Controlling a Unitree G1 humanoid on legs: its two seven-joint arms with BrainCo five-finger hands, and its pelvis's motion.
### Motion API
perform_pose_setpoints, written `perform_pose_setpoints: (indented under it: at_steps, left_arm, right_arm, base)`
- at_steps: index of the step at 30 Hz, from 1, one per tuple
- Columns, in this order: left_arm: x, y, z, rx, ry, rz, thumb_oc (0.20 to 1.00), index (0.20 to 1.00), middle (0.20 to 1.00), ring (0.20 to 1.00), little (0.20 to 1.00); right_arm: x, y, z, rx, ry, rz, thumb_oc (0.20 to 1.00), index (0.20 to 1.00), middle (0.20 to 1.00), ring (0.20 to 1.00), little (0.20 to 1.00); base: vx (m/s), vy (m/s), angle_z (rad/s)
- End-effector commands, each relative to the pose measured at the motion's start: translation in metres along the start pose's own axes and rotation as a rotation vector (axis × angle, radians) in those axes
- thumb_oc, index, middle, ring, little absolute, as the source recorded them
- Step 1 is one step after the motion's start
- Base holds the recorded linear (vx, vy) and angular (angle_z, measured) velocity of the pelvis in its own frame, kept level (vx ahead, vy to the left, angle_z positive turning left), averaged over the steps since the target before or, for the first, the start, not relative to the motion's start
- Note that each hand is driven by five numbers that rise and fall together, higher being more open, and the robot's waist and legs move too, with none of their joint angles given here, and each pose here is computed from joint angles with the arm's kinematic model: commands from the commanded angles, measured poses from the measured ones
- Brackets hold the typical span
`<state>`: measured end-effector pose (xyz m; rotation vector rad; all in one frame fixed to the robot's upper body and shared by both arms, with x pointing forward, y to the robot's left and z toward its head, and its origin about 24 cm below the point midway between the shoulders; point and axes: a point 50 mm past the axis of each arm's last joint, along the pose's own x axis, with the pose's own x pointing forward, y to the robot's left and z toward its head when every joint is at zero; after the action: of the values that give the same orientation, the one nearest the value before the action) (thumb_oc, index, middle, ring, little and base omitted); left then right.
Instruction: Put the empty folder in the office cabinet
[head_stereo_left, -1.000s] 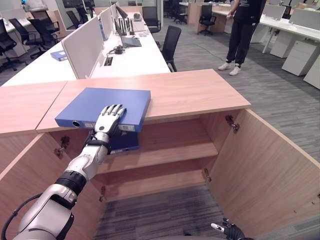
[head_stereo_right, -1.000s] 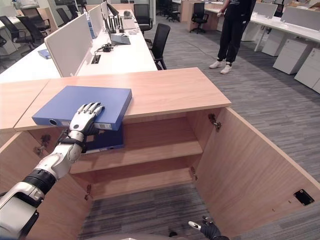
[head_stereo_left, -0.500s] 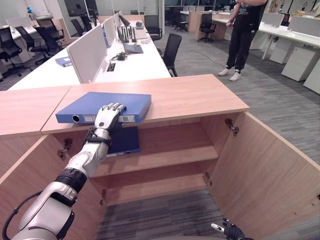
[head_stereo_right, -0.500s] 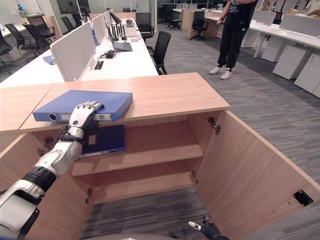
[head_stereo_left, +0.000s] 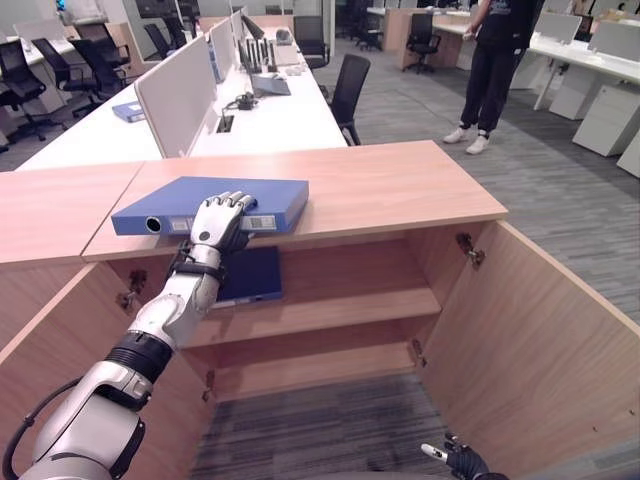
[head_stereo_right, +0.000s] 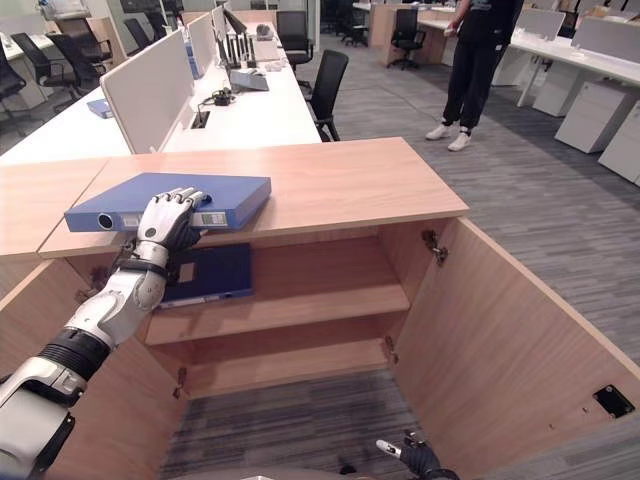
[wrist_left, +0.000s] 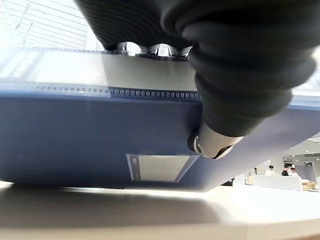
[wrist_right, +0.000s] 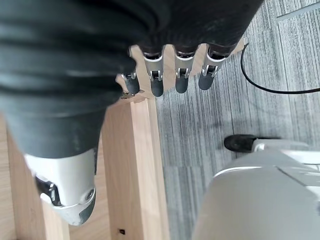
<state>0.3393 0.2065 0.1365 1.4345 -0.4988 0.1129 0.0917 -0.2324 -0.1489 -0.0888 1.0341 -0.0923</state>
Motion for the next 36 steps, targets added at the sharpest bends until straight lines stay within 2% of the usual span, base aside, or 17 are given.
perform_pose_setpoints:
  at_steps: [1, 8, 18, 23, 25, 26, 27, 28, 29, 31, 36]
  left_arm:
    - [0.045, 0.064, 0.003, -0.006, -0.040, 0.249, 0.200, 0.200, 0.200, 0.200, 0.200]
    - [0.046, 0.127, 0.026, -0.121, -0.187, 0.504, 0.200, 0.200, 0.200, 0.200, 0.200]
    - [0.032, 0.160, 0.045, -0.301, -0.305, 0.648, 0.200, 0.200, 0.200, 0.200, 0.200]
    - [0.011, 0.177, 0.058, -0.750, -0.431, 0.722, 0.200, 0.200, 0.200, 0.200, 0.200]
    - [0.001, 0.177, 0.059, -1.000, -0.484, 0.712, 0.200, 0.200, 0.200, 0.200, 0.200]
    - [-0.005, 0.178, 0.059, -1.081, -0.512, 0.704, 0.200, 0.200, 0.200, 0.200, 0.200]
    - [-0.005, 0.178, 0.058, -1.083, -0.511, 0.703, 0.200, 0.200, 0.200, 0.200, 0.200]
    - [-0.013, 0.176, 0.057, -1.235, -0.544, 0.672, 0.200, 0.200, 0.200, 0.200, 0.200]
    - [-0.013, 0.176, 0.057, -1.235, -0.544, 0.672, 0.200, 0.200, 0.200, 0.200, 0.200]
    - [-0.020, 0.168, 0.059, -1.433, -0.580, 0.594, 0.200, 0.200, 0.200, 0.200, 0.200]
    - [-0.033, 0.158, 0.059, -1.645, -0.628, 0.475, 0.200, 0.200, 0.200, 0.200, 0.200]
  right_arm:
    - [0.008, 0.007, 0.025, 0.030, -0.071, 0.009, 1.000, 1.000, 1.000, 1.000, 1.000]
    - [0.010, 0.014, 0.023, 0.017, -0.055, 0.033, 1.000, 1.000, 1.000, 1.000, 1.000]
    - [0.012, 0.021, 0.028, 0.016, -0.066, 0.054, 1.000, 1.000, 1.000, 1.000, 1.000]
    - [0.014, 0.024, 0.034, 0.020, -0.074, 0.065, 1.000, 1.000, 1.000, 1.000, 1.000]
    - [0.014, 0.025, 0.038, 0.026, -0.084, 0.067, 1.000, 1.000, 1.000, 1.000, 1.000]
    - [0.014, 0.025, 0.039, 0.032, -0.087, 0.067, 1.000, 1.000, 1.000, 1.000, 1.000]
    - [0.014, 0.024, 0.039, 0.030, -0.086, 0.067, 1.000, 1.000, 1.000, 1.000, 1.000]
    - [0.015, 0.026, 0.040, 0.035, -0.085, 0.073, 1.000, 1.000, 1.000, 1.000, 1.000]
    - [0.015, 0.026, 0.040, 0.035, -0.085, 0.073, 1.000, 1.000, 1.000, 1.000, 1.000]
    - [0.015, 0.029, 0.038, 0.037, -0.074, 0.084, 1.000, 1.000, 1.000, 1.000, 1.000]
    - [0.016, 0.032, 0.035, 0.035, -0.053, 0.101, 1.000, 1.000, 1.000, 1.000, 1.000]
  base:
    - [-0.03, -0.013, 0.05]
    - [-0.01, -0.021, 0.06]
    - [-0.01, -0.018, 0.03]
    - [-0.01, -0.027, 0.05]
    - [0.00, -0.020, 0.05]
    - [0.00, 0.000, 0.00]
    - [-0.01, -0.008, 0.03]
    - [0.00, 0.000, 0.00]
    - [0.00, -0.010, 0.04]
    - [0.00, 0.000, 0.00]
    - [0.00, 0.001, 0.02]
